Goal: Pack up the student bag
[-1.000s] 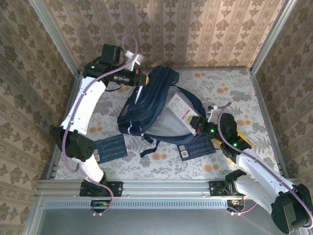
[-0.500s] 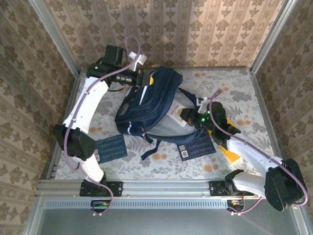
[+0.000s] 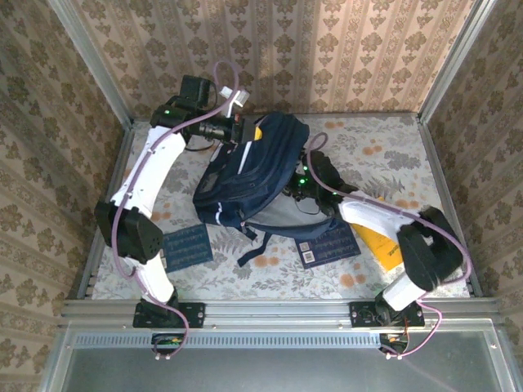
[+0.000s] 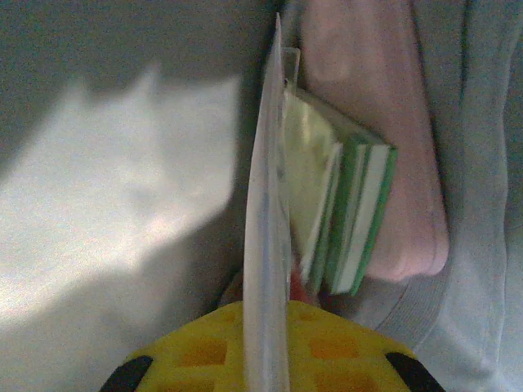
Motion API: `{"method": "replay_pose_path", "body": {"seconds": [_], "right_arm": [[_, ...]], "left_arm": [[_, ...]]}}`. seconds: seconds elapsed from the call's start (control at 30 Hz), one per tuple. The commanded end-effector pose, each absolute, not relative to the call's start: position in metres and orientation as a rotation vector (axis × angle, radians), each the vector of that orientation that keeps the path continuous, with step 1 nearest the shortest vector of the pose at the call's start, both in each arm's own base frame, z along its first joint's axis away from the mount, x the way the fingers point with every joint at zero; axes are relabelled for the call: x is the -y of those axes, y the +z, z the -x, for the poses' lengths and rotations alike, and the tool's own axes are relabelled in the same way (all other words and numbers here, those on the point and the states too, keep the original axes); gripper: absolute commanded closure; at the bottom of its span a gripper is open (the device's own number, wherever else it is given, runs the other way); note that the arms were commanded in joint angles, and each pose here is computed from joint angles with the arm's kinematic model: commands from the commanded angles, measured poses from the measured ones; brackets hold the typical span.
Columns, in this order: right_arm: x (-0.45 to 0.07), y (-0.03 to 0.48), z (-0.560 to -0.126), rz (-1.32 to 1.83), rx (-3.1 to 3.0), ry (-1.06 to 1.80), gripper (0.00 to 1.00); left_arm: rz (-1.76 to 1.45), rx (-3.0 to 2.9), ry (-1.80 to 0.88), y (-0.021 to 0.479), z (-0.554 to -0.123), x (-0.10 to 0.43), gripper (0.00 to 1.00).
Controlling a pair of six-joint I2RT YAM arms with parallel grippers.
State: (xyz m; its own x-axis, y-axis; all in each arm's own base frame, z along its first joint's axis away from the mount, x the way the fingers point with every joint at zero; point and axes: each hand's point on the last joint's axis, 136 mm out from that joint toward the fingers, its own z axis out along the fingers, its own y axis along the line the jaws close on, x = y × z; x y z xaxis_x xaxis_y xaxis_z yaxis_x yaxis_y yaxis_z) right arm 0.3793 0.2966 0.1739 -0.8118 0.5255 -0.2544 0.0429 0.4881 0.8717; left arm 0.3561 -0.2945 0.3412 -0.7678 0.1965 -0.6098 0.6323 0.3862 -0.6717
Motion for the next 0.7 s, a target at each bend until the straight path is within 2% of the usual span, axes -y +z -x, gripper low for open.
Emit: {"method": "replay_pose_path", "body": {"seconds": [0.0, 0.07, 0.13, 0.17, 0.23, 0.27, 0.43, 0.53, 0.67], "right_arm": [[-0.315, 0.185, -0.415, -0.500, -2.109, 1.299, 0.92], [-0.331, 0.179, -0.429, -0.492, -2.106, 1.302, 0.91], [-0.352, 0.177, -0.439, -0.420, -2.087, 1.312, 0.84], [-0.358, 0.174, -0.442, -0.398, -2.097, 1.305, 0.78], [-0.370, 0.174, -0.445, -0.319, -2.110, 1.306, 0.54], [-0.370, 0.173, -0.444, -0.296, -2.118, 1.292, 0.46], [-0.342, 0.194, -0.424, -0.148, -2.090, 1.147, 0.18], [-0.331, 0.208, -0.404, -0.034, -2.074, 1.138, 0.14], [-0.305, 0.217, -0.382, 0.010, -2.075, 1.041, 0.16]], "left_arm": [[-0.854, -1.941, -1.458, 0.404, -0.345, 0.307, 1.00], [-0.855, -1.943, -1.464, 0.403, -0.345, 0.307, 1.00], [-0.843, -1.947, -1.468, 0.401, -0.348, 0.305, 1.00], [-0.832, -1.953, -1.472, 0.400, -0.350, 0.304, 1.00], [-0.802, -1.965, -1.483, 0.397, -0.357, 0.301, 1.00], [-0.789, -1.967, -1.483, 0.396, -0.359, 0.299, 1.00], [-0.686, -2.022, -1.441, 0.383, -0.379, 0.284, 1.00], [-0.628, -2.064, -1.392, 0.369, -0.392, 0.275, 1.00], [-0.521, -2.143, -1.284, 0.342, -0.415, 0.260, 1.00]]}}
